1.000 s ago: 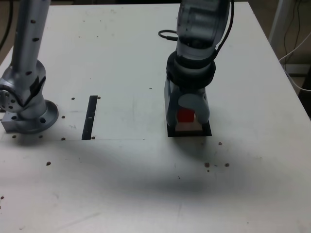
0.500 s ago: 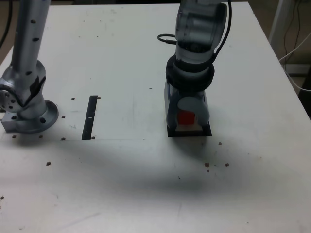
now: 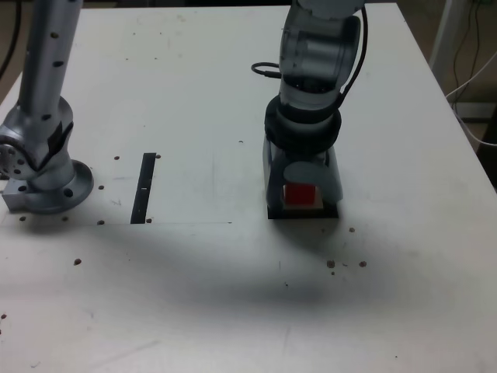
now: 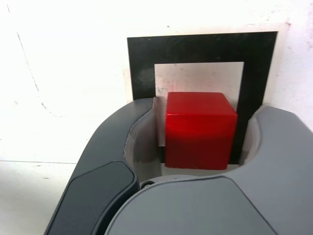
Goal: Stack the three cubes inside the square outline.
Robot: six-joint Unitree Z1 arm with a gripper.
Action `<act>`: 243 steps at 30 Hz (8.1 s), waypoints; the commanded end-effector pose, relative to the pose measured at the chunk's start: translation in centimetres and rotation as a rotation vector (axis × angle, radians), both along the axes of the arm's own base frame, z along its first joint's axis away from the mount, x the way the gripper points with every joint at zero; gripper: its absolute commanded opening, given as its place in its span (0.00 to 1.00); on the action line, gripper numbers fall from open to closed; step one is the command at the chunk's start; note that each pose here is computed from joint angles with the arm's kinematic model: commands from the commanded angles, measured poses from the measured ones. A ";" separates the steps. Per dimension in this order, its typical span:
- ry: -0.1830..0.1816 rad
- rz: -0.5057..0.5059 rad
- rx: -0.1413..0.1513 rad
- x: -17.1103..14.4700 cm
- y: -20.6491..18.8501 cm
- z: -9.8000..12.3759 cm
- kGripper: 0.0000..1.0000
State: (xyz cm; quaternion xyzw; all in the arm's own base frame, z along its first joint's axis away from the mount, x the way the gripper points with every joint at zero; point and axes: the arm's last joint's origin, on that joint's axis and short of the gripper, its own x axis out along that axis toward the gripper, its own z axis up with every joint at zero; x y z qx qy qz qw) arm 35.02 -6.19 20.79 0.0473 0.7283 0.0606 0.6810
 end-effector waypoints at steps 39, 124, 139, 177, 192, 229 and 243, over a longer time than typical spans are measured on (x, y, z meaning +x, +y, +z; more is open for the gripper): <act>0.001 -0.180 0.084 -3.6 24.6 11.9 0.99; -0.118 0.120 0.135 6.5 42.9 0.1 0.65; -0.153 0.122 0.155 7.2 42.7 0.4 0.29; -0.056 -0.169 0.068 3.4 26.9 14.6 0.30; -0.028 -0.196 -0.020 -3.0 12.7 13.0 0.30; -0.044 -0.178 0.006 -3.0 0.7 7.3 0.30; -0.039 -0.177 0.035 -0.9 0.2 5.7 0.30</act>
